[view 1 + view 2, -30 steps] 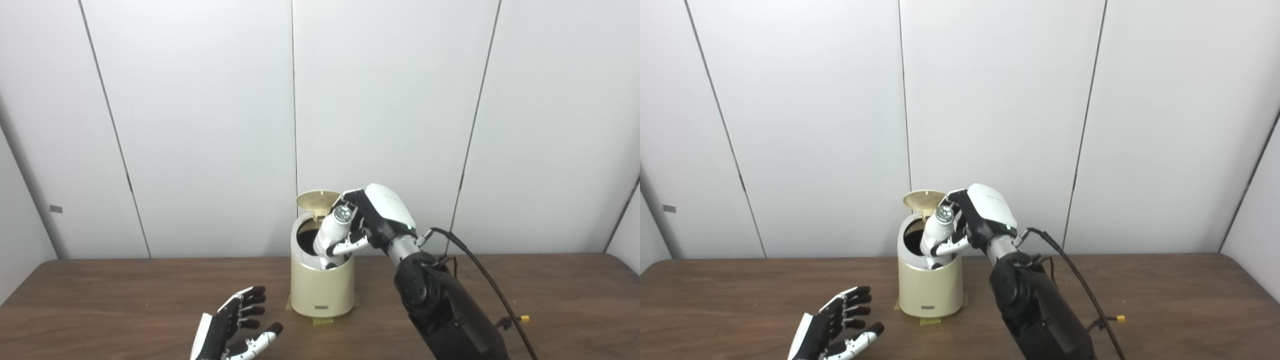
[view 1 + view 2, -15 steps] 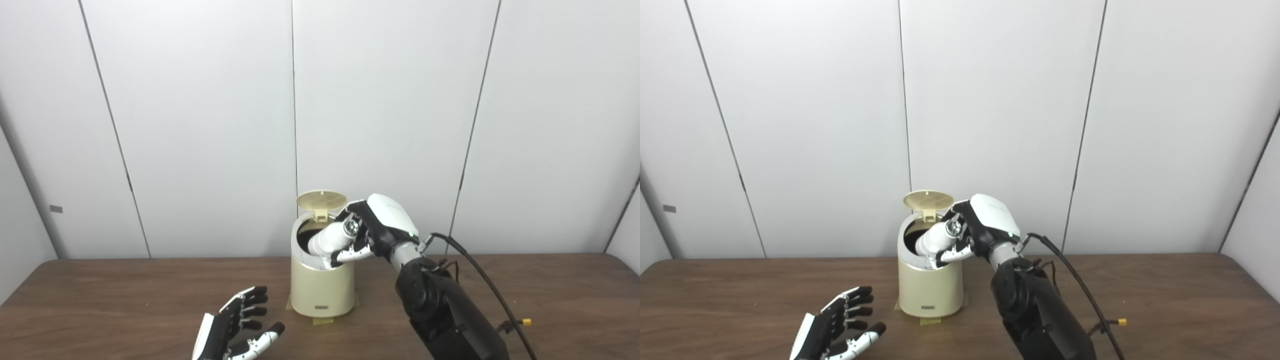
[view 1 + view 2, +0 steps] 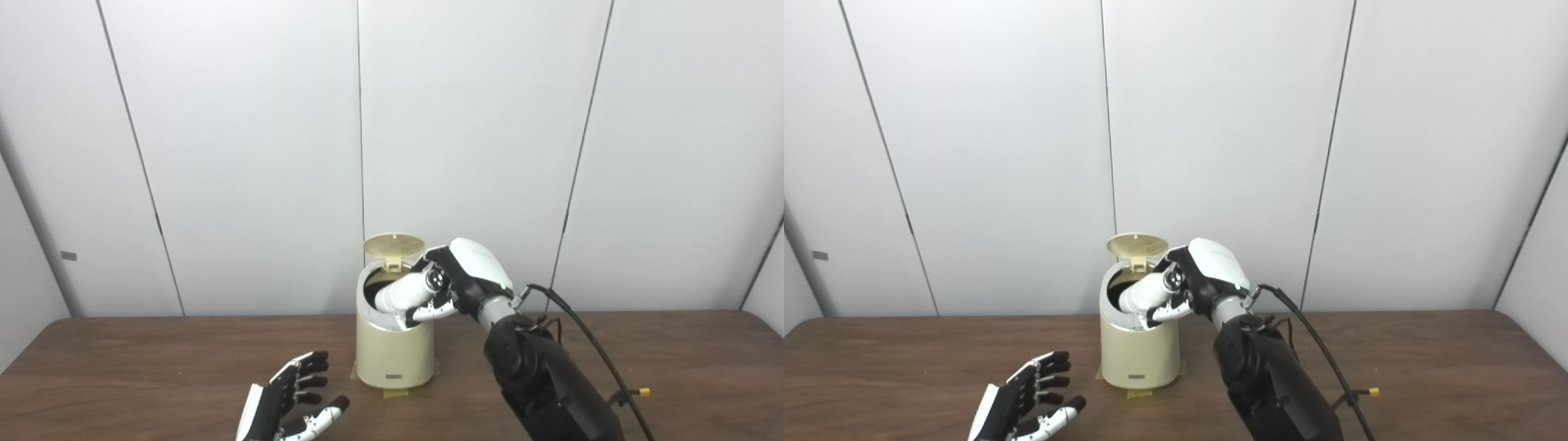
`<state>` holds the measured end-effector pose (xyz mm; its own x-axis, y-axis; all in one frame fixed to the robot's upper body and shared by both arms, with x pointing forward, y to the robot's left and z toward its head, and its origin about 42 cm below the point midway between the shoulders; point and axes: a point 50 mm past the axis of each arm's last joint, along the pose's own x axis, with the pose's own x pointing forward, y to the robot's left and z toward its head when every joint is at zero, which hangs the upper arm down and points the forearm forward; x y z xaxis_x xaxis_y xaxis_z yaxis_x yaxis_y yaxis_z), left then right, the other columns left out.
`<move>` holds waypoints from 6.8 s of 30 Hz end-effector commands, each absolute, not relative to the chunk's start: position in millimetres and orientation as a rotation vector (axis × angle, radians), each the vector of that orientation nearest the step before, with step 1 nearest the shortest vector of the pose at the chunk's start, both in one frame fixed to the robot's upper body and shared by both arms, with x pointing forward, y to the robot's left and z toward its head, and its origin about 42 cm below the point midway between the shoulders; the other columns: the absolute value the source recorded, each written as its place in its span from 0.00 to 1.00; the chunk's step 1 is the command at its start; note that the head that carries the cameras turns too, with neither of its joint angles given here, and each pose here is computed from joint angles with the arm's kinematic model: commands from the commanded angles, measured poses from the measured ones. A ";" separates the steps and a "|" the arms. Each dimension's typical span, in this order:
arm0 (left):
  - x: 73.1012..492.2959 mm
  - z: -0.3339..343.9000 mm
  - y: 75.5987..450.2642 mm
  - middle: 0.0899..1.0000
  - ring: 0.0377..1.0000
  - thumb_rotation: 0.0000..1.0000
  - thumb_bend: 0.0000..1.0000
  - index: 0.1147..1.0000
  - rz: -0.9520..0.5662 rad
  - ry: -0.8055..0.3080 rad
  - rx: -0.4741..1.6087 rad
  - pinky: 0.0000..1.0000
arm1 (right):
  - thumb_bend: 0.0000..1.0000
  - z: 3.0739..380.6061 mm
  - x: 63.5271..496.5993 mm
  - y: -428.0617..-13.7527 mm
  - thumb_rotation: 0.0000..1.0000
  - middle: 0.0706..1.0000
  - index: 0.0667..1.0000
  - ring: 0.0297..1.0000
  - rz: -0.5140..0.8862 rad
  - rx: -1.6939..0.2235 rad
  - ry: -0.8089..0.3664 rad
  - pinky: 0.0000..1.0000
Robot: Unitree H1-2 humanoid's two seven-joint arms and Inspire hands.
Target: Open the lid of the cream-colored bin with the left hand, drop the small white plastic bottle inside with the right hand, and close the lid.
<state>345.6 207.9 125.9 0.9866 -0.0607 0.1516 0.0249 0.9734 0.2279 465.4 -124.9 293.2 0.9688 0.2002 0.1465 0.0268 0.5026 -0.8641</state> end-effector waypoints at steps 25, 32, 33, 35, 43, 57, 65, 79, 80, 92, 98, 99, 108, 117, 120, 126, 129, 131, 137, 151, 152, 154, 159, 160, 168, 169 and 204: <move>350.0 141.5 205.0 0.76 0.72 0.13 0.64 0.77 -0.045 -0.219 0.233 0.65 | 0.90 320.0 467.7 -126.6 0.19 0.63 0.73 0.50 0.081 -1.112 -0.276 0.38; 347.5 142.2 206.3 0.76 0.72 0.12 0.64 0.77 -0.041 -0.218 0.237 0.65 | 0.88 332.3 456.3 -135.5 0.15 0.56 0.67 0.48 0.031 -0.997 -0.346 0.39; 347.4 142.3 206.6 0.76 0.72 0.12 0.64 0.77 -0.039 -0.216 0.235 0.65 | 0.87 335.6 452.4 -139.1 0.15 0.55 0.66 0.48 0.021 -0.964 -0.364 0.38; 347.6 142.5 207.4 0.76 0.72 0.13 0.64 0.78 -0.036 -0.216 0.237 0.65 | 0.85 339.7 444.8 -148.0 0.14 0.54 0.64 0.46 0.000 -0.873 -0.400 0.37; 349.1 143.6 209.4 0.75 0.72 0.12 0.64 0.77 -0.038 -0.227 0.232 0.65 | 0.85 313.4 437.3 -198.2 0.11 0.48 0.62 0.34 -0.089 -0.595 -0.492 0.26; 348.3 146.3 213.0 0.75 0.71 0.12 0.64 0.77 -0.034 -0.241 0.228 0.63 | 0.86 229.6 412.7 -238.2 0.17 0.70 0.74 0.53 0.062 -0.373 -0.300 0.50; 348.0 145.7 213.7 0.75 0.71 0.12 0.64 0.77 -0.035 -0.247 0.223 0.63 | 0.84 208.5 403.1 -224.3 0.16 0.73 0.75 0.57 0.049 -0.278 -0.280 0.60; 352.0 160.0 222.7 0.75 0.72 0.17 0.67 0.77 -0.025 -0.298 0.224 0.63 | 0.83 177.8 394.5 -226.9 0.14 0.70 0.74 0.53 -0.014 -0.165 -0.309 0.56; 353.7 164.0 225.6 0.75 0.72 0.17 0.67 0.77 -0.028 -0.307 0.226 0.63 | 0.83 176.0 393.5 -227.4 0.14 0.70 0.74 0.53 -0.018 -0.162 -0.310 0.56; 404.7 251.6 236.6 0.87 0.83 0.36 0.82 0.87 -0.103 -0.482 0.355 0.70 | 0.82 169.7 384.2 -228.0 0.11 0.68 0.72 0.51 -0.034 -0.137 -0.304 0.56; 430.1 297.7 229.2 0.92 0.88 0.33 0.84 0.91 -0.129 -0.537 0.458 0.68 | 0.81 170.0 379.7 -225.0 0.09 0.68 0.72 0.50 -0.030 -0.123 -0.301 0.52; 434.2 303.0 226.6 0.92 0.88 0.33 0.85 0.91 -0.129 -0.541 0.467 0.70 | 0.81 169.2 379.7 -224.9 0.08 0.68 0.72 0.50 -0.027 -0.127 -0.305 0.51; 466.5 326.3 191.0 0.93 0.95 0.42 0.92 0.91 -0.147 -0.569 0.613 0.87 | 0.79 167.9 377.9 -225.4 0.05 0.68 0.71 0.50 -0.016 -0.124 -0.309 0.48; 491.1 341.3 172.4 0.98 1.00 0.49 0.91 0.94 -0.233 -0.531 0.731 0.97 | 0.79 167.7 379.0 -223.8 0.03 0.66 0.71 0.47 -0.010 -0.123 -0.332 0.47; 496.7 343.4 169.4 0.98 1.00 0.53 0.92 0.94 -0.257 -0.520 0.780 0.95 | 0.79 168.1 378.7 -223.1 0.04 0.66 0.71 0.47 -0.015 -0.125 -0.338 0.46; 499.8 342.3 164.5 0.96 1.00 0.53 0.92 0.92 -0.296 -0.512 0.815 0.99 | 0.79 168.2 377.3 -221.9 0.05 0.65 0.71 0.47 -0.020 -0.118 -0.332 0.44; 498.5 340.9 163.4 0.93 1.00 0.52 0.90 0.88 -0.320 -0.497 0.817 1.00 | 0.78 169.0 377.1 -220.5 0.04 0.66 0.71 0.47 -0.021 -0.117 -0.328 0.43; 496.9 339.6 164.1 0.91 1.00 0.52 0.90 0.86 -0.329 -0.495 0.830 1.00 | 0.78 169.7 376.5 -219.5 0.05 0.66 0.71 0.47 -0.021 -0.114 -0.328 0.43; 490.6 339.0 166.2 0.84 0.98 0.54 0.91 0.76 -0.341 -0.490 0.923 0.94 | 0.77 168.1 376.7 -217.4 0.06 0.66 0.71 0.48 -0.014 -0.114 -0.312 0.46; 475.7 346.5 169.1 0.77 0.97 0.56 0.92 0.73 -0.363 -0.567 1.061 0.90 | 0.78 168.9 373.6 -210.4 0.09 0.64 0.71 0.46 0.001 -0.130 -0.307 0.39; 474.0 347.5 169.4 0.77 0.97 0.56 0.92 0.73 -0.364 -0.574 1.072 0.91 | 0.78 169.3 373.4 -210.2 0.09 0.64 0.71 0.46 0.000 -0.133 -0.306 0.39; 470.9 348.8 170.3 0.77 0.97 0.56 0.92 0.73 -0.368 -0.578 1.084 0.93 | 0.77 170.1 373.1 -209.8 0.09 0.65 0.71 0.46 -0.002 -0.139 -0.306 0.41; 463.8 350.8 172.4 0.77 0.96 0.58 0.92 0.74 -0.375 -0.591 1.142 0.97 | 0.78 171.4 373.8 -208.4 0.08 0.65 0.71 0.45 -0.005 -0.140 -0.307 0.41; 462.3 351.1 172.6 0.77 0.96 0.58 0.92 0.73 -0.376 -0.593 1.147 0.97 | 0.78 171.7 373.8 -208.1 0.08 0.65 0.71 0.45 -0.006 -0.138 -0.306 0.41; 451.6 351.0 172.7 0.76 0.95 0.55 0.91 0.73 -0.401 -0.592 1.168 0.96 | 0.77 173.3 373.5 -207.6 0.07 0.64 0.71 0.45 -0.009 -0.132 -0.296 0.39; 450.8 350.7 172.8 0.76 0.95 0.54 0.92 0.72 -0.403 -0.591 1.169 0.96 | 0.77 173.6 373.6 -207.5 0.07 0.64 0.71 0.46 -0.010 -0.135 -0.297 0.40; 450.3 311.1 171.1 0.73 0.94 0.56 0.97 0.71 -0.470 -0.560 1.262 1.00 | 0.78 179.5 370.8 -205.5 0.05 0.64 0.70 0.46 -0.019 -0.122 -0.292 0.43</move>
<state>446.3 168.8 292.1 0.7851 -0.6144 0.0783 0.0935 0.2426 0.9656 364.3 -208.5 159.5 0.9754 -0.0014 0.2206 0.0313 0.9908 -0.1319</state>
